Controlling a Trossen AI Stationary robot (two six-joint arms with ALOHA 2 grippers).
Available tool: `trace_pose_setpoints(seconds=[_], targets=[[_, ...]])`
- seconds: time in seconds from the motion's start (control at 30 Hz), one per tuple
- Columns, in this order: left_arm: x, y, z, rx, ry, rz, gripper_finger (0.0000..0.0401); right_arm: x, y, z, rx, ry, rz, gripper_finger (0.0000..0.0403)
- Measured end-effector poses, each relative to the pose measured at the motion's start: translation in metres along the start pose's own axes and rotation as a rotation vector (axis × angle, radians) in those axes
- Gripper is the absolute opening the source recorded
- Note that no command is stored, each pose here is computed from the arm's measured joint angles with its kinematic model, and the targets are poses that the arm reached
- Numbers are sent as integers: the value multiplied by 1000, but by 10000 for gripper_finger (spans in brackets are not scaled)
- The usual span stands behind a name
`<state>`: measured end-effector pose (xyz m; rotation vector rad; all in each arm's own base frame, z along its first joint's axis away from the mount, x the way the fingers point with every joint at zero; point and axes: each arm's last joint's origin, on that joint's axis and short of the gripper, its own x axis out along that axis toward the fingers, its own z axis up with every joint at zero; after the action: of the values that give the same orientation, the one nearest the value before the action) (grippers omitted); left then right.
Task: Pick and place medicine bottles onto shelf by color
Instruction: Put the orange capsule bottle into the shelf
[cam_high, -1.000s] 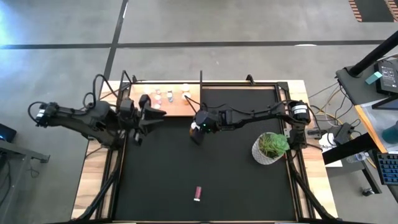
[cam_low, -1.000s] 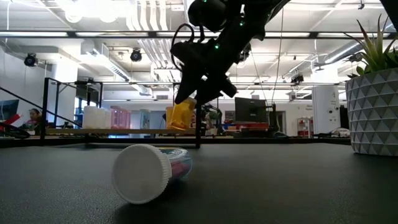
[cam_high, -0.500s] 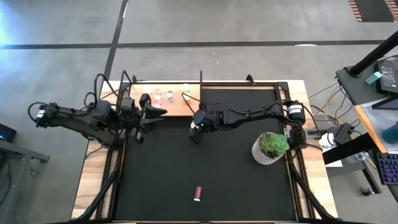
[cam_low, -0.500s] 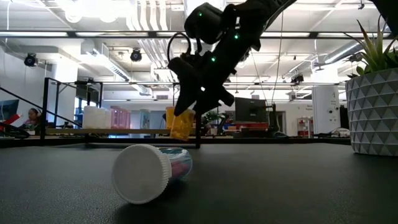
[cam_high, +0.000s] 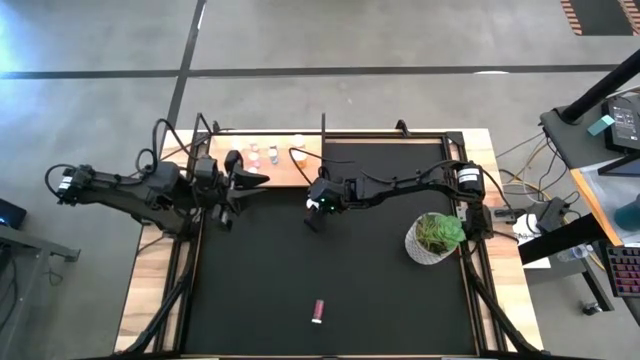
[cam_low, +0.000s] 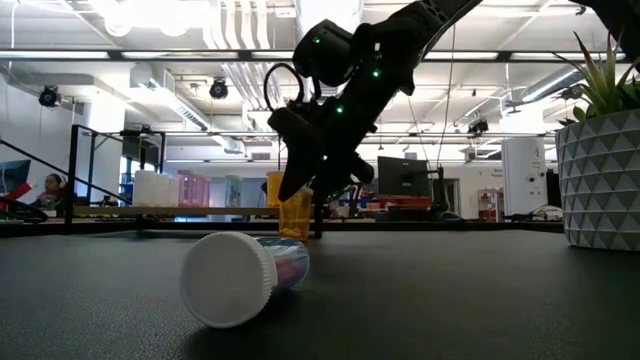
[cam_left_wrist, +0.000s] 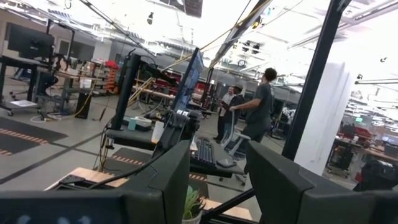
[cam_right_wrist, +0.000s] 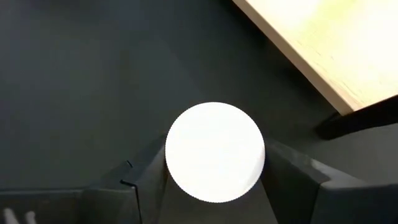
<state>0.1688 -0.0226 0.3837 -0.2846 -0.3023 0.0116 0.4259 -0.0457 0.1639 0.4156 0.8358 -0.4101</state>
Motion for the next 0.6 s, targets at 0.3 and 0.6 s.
trace_pose_setpoints(seconds=[0.3,0.6], targets=[[2,0,-3,3,15,4,142,-5,3,8,-25,-4,-1,247],[9,1,-11,12,58,14,142,-27,7,21,-65,75,-42,270]])
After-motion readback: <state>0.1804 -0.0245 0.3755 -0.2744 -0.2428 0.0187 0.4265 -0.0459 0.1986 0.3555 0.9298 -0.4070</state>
